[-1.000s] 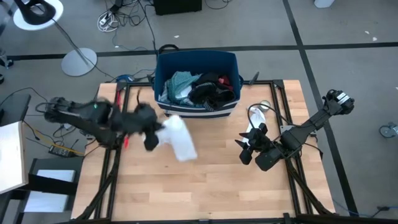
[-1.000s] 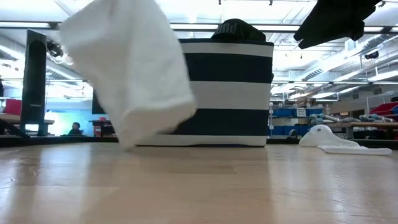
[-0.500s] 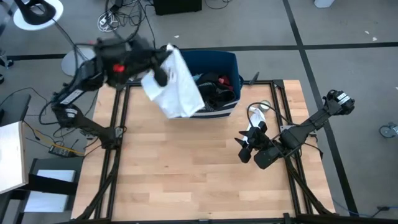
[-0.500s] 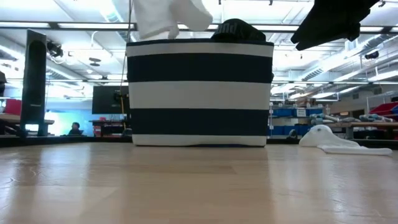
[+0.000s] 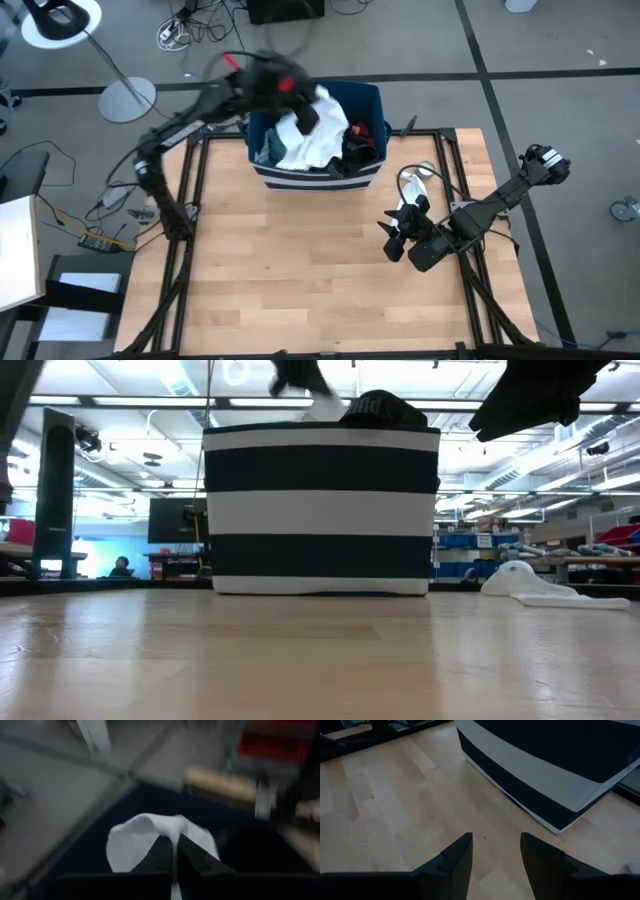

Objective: Sort clothes
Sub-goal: Put the white shorts into the blue laundry bin

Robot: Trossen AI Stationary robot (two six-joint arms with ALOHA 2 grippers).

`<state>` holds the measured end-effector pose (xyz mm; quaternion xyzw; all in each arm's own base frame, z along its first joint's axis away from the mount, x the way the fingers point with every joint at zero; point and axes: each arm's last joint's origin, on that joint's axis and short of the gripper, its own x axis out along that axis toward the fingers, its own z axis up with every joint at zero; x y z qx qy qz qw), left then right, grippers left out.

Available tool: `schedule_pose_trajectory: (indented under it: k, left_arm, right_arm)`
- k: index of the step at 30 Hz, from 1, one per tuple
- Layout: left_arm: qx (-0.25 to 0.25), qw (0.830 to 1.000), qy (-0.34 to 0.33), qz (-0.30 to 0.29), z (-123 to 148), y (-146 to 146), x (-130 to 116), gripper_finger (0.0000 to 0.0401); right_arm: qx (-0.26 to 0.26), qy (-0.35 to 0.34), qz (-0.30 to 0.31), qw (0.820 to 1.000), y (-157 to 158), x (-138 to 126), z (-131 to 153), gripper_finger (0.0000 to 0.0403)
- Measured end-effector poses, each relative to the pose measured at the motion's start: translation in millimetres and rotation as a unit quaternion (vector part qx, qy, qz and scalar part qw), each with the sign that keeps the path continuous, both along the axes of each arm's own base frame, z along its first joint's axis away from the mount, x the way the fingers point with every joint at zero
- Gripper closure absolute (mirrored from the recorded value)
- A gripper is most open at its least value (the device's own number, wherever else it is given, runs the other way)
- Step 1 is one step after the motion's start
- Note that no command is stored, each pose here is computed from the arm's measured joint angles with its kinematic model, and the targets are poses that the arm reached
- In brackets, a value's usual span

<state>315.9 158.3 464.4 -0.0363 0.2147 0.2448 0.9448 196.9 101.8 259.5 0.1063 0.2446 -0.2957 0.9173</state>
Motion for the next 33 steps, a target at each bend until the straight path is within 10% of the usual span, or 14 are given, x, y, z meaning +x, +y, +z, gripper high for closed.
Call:
schedule_pose_trajectory:
  k: [20,27,33]
  left_arm:
    - [-0.182,0.955,0.22,-0.074,-200.9,48.3,113.2,0.0305]
    - [-0.187,0.951,0.231,-0.078,-217.2,51.0,119.5,0.0291]
    - [-0.163,0.955,0.228,-0.099,-179.7,46.9,111.5,0.0291]
  right_arm:
    - [-0.012,0.027,0.001,1.0,4.2,7.0,-11.8,0.0236]
    - [-0.014,0.03,-0.003,0.999,3.3,8.4,-13.2,0.0236]
    - [-0.013,0.032,-0.006,0.999,2.6,7.3,-13.4,0.0236]
